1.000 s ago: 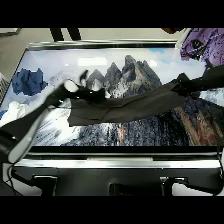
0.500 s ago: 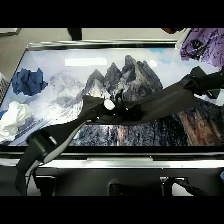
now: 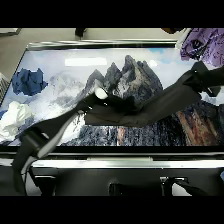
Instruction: Fold the clothes and pants, and hang the long-sleeved shirts on hangers.
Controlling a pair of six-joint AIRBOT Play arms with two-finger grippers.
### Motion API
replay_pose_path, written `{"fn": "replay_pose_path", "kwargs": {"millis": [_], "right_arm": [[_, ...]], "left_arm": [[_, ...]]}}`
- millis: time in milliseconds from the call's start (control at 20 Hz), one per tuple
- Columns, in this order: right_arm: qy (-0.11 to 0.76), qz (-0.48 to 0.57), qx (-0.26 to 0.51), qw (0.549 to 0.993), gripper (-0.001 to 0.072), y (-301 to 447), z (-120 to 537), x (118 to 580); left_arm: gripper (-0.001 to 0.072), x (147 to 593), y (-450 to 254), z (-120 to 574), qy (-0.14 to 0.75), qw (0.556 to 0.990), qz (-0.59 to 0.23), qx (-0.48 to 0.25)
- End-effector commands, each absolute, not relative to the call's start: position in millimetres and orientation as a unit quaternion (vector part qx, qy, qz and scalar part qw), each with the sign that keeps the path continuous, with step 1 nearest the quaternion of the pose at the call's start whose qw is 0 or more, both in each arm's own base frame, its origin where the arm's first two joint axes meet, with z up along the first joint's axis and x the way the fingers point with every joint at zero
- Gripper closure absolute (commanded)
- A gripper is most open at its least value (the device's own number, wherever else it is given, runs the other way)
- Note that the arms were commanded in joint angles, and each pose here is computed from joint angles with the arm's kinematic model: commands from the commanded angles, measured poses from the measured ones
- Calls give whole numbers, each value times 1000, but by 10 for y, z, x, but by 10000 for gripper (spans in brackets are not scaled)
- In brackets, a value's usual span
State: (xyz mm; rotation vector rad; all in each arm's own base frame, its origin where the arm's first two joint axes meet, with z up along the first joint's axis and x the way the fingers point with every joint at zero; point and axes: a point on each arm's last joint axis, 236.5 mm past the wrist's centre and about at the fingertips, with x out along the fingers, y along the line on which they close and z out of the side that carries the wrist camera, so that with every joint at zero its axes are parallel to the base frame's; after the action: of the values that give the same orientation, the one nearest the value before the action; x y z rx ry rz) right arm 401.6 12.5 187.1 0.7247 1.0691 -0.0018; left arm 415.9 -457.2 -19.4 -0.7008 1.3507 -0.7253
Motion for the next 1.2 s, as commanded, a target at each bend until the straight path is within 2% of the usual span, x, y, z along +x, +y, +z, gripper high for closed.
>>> {"fn": "replay_pose_path", "kwargs": {"millis": [0, 200, 450, 800, 1150], "right_arm": [[495, 31, 362, 789, 681, 619, 1965, 4081], [476, 49, 353, 804, 681, 1416, 1994, 4193], [478, 75, 366, 795, 681, 2395, 1717, 4325], [512, 88, 391, 759, 681, 3395, 986, 4387], [548, 72, 395, 734, 680, 3757, 306, 4394]], "left_arm": [[693, 4508, -3308, 113, 604, 722, -264, -210], [691, 4732, -1844, 787, 572, 780, -175, -184], [690, 4680, -935, 1304, 536, 809, -130, -203], [690, 4586, -726, 1309, 545, 806, -129, -189], [690, 4586, -729, 1309, 545, 806, -129, -189]]}}
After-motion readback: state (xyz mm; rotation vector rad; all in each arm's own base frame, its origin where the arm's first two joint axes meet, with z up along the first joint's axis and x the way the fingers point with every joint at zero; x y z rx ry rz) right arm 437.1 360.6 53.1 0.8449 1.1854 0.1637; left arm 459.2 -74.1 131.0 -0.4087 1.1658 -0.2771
